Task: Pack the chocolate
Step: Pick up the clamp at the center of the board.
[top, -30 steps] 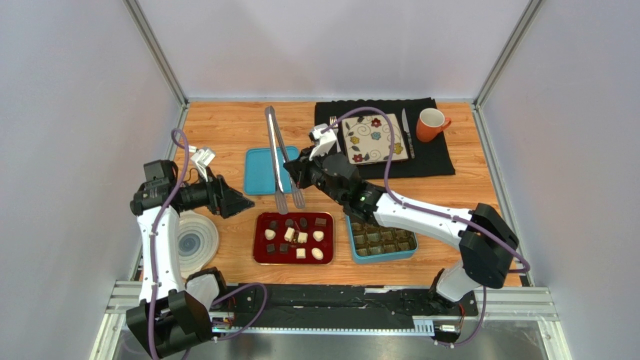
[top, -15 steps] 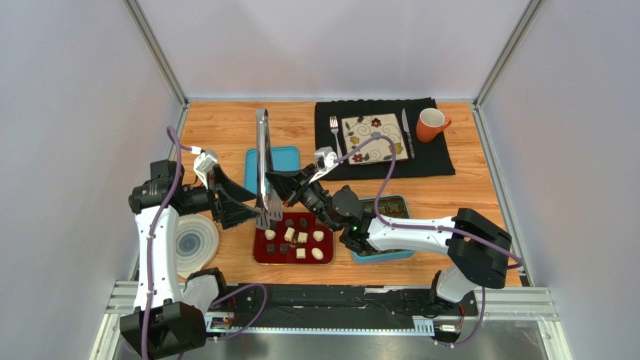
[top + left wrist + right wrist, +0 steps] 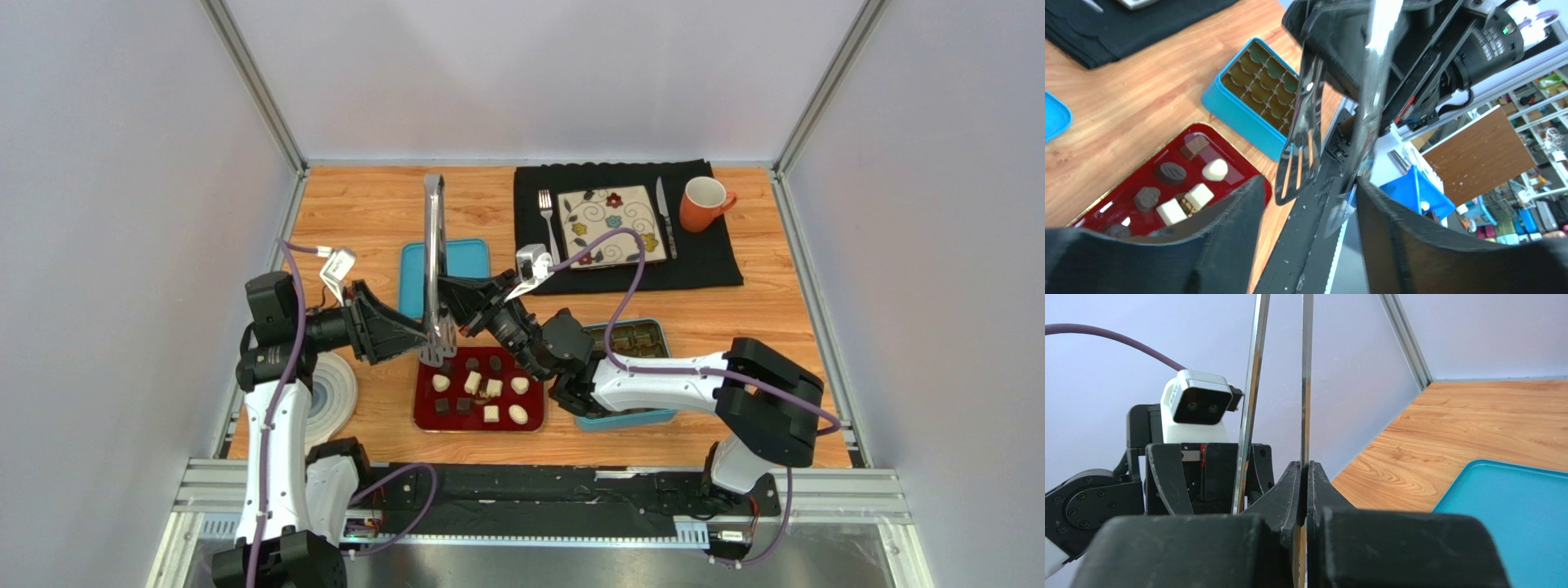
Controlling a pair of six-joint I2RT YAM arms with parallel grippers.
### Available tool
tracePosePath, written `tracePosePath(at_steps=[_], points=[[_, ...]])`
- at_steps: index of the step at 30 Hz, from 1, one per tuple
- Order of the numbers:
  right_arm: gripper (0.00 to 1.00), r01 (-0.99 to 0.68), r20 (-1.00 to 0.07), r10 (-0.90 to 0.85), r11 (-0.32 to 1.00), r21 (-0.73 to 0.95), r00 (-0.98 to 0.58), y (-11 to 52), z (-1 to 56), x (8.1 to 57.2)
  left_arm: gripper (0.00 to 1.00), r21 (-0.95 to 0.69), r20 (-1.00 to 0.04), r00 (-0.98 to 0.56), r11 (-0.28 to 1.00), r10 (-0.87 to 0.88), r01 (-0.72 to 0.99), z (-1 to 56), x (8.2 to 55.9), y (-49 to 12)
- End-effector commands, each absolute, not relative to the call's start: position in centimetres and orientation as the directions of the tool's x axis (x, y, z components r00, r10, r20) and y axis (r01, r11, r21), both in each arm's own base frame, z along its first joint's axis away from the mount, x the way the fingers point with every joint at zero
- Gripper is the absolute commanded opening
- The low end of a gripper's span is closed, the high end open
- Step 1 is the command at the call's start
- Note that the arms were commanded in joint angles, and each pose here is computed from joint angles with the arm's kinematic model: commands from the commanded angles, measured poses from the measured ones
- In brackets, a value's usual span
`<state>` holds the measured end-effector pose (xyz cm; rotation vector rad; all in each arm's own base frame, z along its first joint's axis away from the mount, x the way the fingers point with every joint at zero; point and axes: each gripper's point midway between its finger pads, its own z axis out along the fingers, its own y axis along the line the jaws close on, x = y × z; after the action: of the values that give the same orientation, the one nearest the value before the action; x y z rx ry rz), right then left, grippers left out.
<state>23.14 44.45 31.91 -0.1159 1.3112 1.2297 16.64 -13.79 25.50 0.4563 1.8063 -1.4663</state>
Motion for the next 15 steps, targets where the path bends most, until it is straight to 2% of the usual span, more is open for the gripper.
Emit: tracePosePath(at_steps=[1,3,10,13,14,15], points=[[0.0,-0.732,-0.732,0.664,0.424,0.534,-0.15,44.1,34.6,23.6,0.6,-0.629,-0.774,-0.626,0.002,-0.096,0.778,29.7,13.0,-14.3],[0.0,-0.729,-0.749,0.648,0.445,0.519,-0.137,44.2,34.2,23.8,0.54,-0.617,-0.784,-0.614,0.006,-0.091,0.787,30.1,13.1,-14.2],[0.0,-0.716,-0.767,0.633,0.487,0.501,-0.106,43.7,33.8,24.6,0.5,-0.602,-0.797,-0.6,0.015,-0.068,0.799,31.0,13.1,-14.2],[0.0,-0.715,-0.768,0.632,0.489,0.501,-0.106,43.8,33.7,24.8,0.33,-0.608,-0.793,-0.605,0.013,-0.068,0.794,30.8,13.1,-14.2],[0.0,-0.716,-0.766,0.634,0.487,0.5,-0.104,43.9,33.9,24.8,0.21,-0.605,-0.795,-0.603,0.015,-0.068,0.796,30.8,13.0,-14.2],[0.0,-0.714,-0.765,0.635,0.487,0.504,-0.107,43.9,33.8,24.8,0.19,-0.61,-0.791,-0.608,0.014,-0.068,0.792,30.7,13.0,-14.2]])
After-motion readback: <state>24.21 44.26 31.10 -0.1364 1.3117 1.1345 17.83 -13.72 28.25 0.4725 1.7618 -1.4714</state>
